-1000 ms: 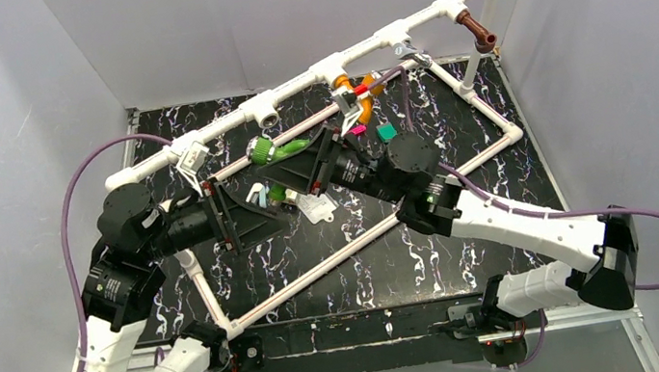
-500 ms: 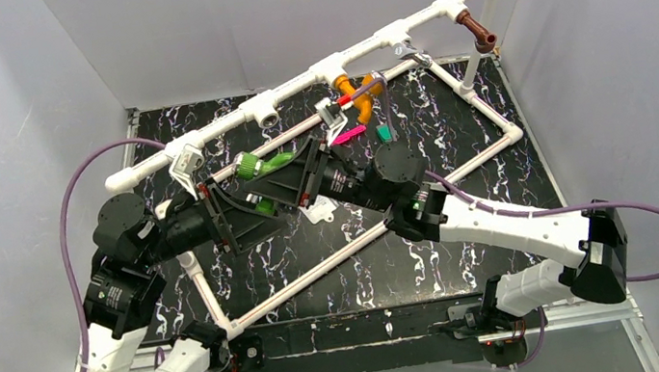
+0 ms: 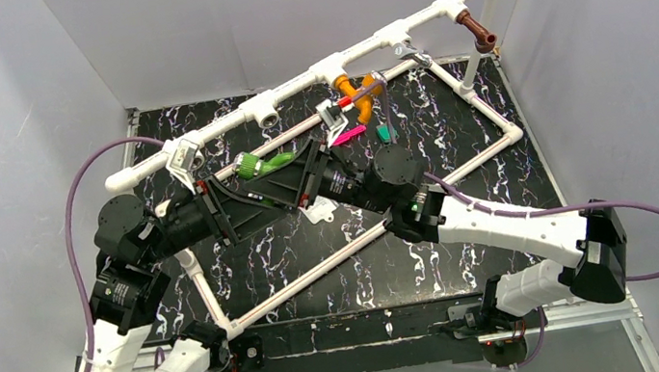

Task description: Install the water faucets

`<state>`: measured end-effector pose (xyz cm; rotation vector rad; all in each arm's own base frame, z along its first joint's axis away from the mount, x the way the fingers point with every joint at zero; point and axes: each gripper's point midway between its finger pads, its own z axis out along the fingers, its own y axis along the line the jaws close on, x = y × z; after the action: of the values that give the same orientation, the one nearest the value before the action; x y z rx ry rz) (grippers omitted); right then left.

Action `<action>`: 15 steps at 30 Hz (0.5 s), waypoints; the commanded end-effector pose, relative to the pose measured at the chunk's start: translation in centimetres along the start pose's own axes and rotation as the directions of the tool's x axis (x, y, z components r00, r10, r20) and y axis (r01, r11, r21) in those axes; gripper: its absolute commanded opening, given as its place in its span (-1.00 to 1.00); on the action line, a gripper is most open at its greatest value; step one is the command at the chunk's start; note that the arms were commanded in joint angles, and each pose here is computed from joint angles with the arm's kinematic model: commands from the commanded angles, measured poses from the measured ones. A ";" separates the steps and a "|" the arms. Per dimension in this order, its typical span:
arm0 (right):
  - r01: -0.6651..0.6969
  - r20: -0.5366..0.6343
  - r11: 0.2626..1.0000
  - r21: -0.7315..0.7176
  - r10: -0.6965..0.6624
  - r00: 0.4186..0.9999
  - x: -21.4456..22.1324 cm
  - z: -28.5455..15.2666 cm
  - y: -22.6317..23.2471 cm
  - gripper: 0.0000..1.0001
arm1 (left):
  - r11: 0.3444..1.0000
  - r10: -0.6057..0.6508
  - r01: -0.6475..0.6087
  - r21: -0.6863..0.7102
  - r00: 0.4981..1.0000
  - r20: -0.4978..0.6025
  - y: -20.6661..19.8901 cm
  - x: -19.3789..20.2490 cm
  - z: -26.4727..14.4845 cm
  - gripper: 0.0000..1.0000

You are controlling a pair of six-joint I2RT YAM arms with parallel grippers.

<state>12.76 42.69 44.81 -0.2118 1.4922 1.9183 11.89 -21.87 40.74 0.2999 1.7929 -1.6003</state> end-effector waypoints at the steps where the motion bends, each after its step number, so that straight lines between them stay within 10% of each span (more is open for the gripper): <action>1: 0.007 0.046 0.997 -0.074 -0.004 0.999 -1.1 -0.7 2.4 -0.97 | 0.998 0.009 -0.009 0.055 1.000 0.001 -1.0 -0.2 0.1 -0.54; 3: 0.005 0.050 0.997 -0.071 -0.001 0.999 -1.1 -0.9 2.3 -0.97 | 0.998 0.005 -0.004 0.055 1.000 -0.009 -0.8 0.0 0.2 -1.00; 8: 0.019 0.043 0.998 -0.055 -0.017 0.999 -1.1 -1.5 2.2 -0.97 | 0.999 0.026 -0.026 0.022 1.000 -0.012 -0.3 0.3 -0.1 -1.00; 15: 0.121 -0.064 0.992 -0.020 -0.122 0.990 -1.2 -3.9 2.1 0.39 | 0.999 0.025 -0.022 0.045 0.998 -0.064 -1.1 1.5 -0.9 -1.00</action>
<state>12.08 41.00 44.10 -0.2468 1.5119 1.8807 11.52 -21.97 39.84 0.3175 1.8208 -1.6139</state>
